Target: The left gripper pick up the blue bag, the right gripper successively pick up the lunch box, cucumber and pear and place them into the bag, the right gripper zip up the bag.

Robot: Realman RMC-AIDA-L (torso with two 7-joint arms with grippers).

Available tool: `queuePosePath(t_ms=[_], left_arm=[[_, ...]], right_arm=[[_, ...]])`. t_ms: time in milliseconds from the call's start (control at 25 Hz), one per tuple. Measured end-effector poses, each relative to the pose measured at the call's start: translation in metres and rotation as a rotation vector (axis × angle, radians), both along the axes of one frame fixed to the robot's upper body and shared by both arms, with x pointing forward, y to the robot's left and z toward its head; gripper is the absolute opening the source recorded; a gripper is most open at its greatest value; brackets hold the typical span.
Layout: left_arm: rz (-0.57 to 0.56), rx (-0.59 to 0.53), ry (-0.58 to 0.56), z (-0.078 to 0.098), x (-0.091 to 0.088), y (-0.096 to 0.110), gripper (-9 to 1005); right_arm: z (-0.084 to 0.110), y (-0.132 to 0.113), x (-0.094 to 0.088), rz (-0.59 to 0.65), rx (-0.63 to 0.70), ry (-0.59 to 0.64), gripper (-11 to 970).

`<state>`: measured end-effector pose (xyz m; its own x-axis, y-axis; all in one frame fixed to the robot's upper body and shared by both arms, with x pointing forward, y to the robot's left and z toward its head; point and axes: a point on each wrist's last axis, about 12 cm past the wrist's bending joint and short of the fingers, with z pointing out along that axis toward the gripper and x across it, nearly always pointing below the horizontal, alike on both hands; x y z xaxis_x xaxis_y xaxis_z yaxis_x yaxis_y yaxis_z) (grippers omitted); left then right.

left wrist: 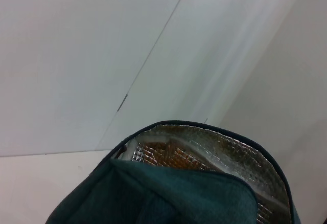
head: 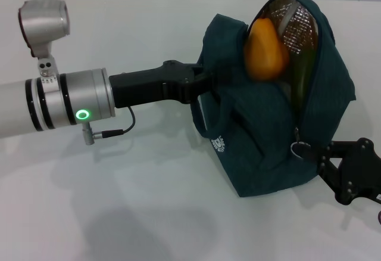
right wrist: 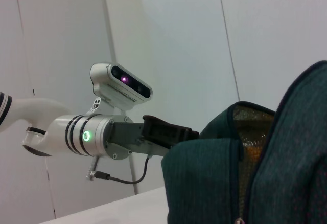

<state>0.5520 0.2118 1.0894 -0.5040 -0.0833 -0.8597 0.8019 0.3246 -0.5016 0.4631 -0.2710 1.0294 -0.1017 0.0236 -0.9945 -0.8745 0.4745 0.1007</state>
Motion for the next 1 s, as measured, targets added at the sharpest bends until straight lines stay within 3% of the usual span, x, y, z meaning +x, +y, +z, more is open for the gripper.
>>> queuePosePath(t_ms=[520, 800, 1000], left_arm=[[0.002, -0.003, -0.068, -0.001, -0.006, 0.005, 95], [0.090, -0.052, -0.127, 0.002, -0.006, 0.019, 382], [0.175, -0.096, -0.146, 0.005, -0.005, 0.033, 559]], right_arm=[[0.008, -0.002, -0.009, 0.028, 0.049, -0.088, 2], [0.019, -0.006, -0.006, -0.011, 0.104, -0.161, 3], [0.030, -0.003, 0.008, -0.020, 0.123, -0.221, 3]])
